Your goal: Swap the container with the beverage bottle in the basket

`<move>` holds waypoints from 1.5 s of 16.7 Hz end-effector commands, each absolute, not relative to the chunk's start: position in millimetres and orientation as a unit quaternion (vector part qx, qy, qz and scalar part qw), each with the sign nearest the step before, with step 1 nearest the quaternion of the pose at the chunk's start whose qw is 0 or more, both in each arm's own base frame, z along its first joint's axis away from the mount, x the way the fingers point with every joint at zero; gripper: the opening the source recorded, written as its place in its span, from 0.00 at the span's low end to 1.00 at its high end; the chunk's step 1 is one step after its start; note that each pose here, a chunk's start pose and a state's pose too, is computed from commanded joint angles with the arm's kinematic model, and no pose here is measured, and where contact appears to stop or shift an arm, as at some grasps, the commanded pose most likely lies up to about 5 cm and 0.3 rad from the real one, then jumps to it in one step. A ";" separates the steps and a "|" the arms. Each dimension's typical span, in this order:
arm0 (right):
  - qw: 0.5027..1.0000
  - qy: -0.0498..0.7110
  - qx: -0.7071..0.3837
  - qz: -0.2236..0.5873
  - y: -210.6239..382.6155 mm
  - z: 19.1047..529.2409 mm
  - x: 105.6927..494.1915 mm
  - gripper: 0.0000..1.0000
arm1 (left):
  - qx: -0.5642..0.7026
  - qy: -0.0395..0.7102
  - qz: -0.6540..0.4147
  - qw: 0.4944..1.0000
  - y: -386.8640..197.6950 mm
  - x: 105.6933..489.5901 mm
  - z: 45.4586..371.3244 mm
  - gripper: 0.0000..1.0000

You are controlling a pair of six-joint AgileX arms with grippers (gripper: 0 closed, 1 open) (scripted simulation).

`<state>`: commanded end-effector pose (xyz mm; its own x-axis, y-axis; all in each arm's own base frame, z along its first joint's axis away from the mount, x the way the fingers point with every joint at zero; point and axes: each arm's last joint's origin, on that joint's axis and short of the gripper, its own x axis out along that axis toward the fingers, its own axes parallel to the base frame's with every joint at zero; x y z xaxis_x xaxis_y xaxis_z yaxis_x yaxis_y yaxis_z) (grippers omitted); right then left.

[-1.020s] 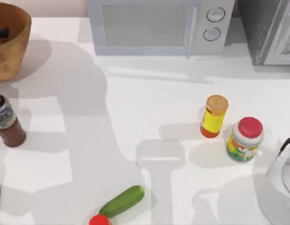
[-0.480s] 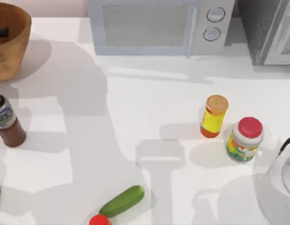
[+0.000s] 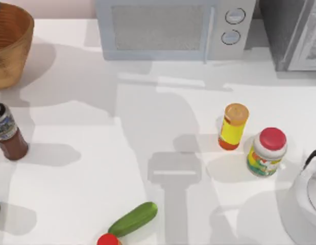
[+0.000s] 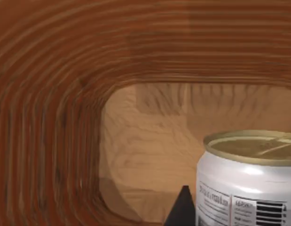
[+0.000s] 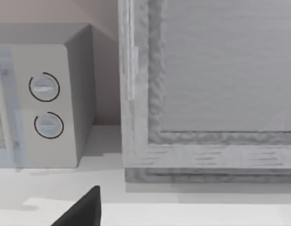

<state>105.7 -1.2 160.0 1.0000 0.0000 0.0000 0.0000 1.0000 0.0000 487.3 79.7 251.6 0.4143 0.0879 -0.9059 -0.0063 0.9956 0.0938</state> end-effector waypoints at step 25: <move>1.000 0.000 0.000 0.000 -1.2 160.0 105.7 1.00 | 0.000 0.000 0.000 1.000 -1.2 105.7 160.0 0.00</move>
